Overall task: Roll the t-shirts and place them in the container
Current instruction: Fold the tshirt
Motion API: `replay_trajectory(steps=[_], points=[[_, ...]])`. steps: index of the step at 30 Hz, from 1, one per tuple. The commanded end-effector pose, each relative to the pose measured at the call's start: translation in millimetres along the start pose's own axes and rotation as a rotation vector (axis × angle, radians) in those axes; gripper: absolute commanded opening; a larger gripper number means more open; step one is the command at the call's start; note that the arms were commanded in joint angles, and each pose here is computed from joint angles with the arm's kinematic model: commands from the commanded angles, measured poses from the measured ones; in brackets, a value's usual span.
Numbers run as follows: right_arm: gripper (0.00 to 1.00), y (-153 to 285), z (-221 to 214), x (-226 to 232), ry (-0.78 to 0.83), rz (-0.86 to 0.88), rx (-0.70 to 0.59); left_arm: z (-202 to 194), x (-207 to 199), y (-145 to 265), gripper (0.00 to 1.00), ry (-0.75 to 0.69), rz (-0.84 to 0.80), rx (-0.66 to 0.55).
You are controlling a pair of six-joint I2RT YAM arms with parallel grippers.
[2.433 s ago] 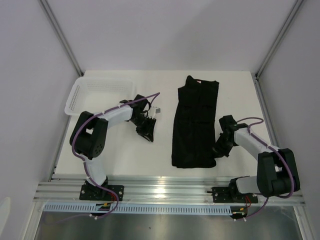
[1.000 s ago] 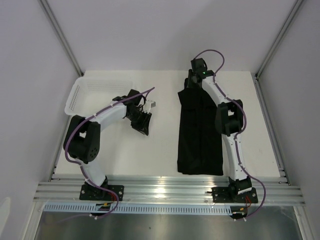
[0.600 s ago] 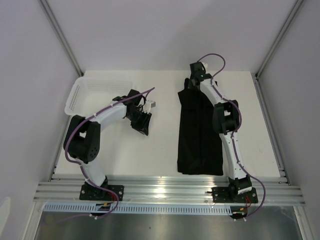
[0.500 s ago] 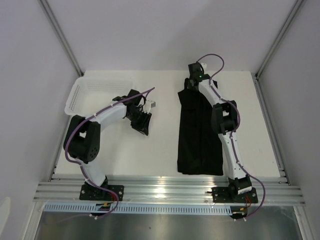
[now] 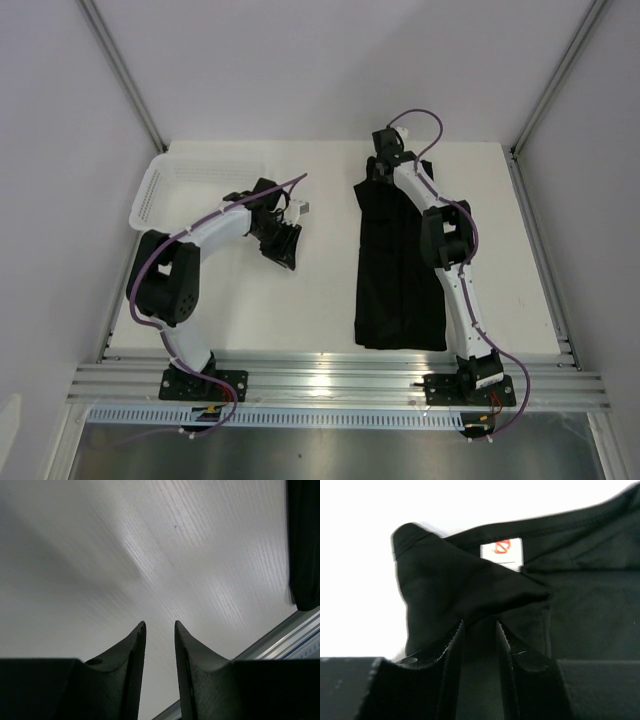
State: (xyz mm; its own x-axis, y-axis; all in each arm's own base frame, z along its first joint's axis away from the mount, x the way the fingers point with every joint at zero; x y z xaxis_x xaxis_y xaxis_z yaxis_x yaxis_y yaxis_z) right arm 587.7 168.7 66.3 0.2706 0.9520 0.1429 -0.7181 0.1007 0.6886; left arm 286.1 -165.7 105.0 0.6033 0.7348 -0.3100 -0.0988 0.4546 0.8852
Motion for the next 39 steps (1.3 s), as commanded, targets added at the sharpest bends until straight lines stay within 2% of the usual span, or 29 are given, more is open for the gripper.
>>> replay_trajectory(steps=[1,7,15,30,36,39], points=[[0.35,48,53,27,0.060,0.145,-0.123,6,5,3,0.33,-0.018,0.004,-0.022],[0.35,55,41,44,0.162,0.318,-0.059,6,6,4,0.33,-0.016,0.004,-0.025],[0.35,42,14,50,0.206,0.331,0.012,4,7,4,0.33,-0.013,0.006,-0.023],[0.34,30,-7,38,0.243,0.226,0.056,4,8,2,0.33,-0.007,0.000,-0.013],[0.33,23,-28,28,0.240,0.184,0.145,5,7,3,0.33,-0.006,-0.001,-0.015],[0.28,21,-37,26,0.231,0.192,0.177,5,8,2,0.33,-0.006,-0.001,-0.015]])
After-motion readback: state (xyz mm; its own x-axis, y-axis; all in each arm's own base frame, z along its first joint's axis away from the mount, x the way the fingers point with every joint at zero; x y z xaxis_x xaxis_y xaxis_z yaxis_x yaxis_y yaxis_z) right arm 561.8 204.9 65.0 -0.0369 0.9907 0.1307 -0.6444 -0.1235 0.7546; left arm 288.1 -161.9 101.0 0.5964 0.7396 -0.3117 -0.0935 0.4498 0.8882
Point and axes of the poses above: each gripper's point midway between its finger pads, its own y axis back along the fingers, its own x axis along the line the jaws close on, z = x × y, the point moved 5 cm from there along y, back along the fingers, and after that the axes turned 8 degrees about -y, right-handed, at the moved point
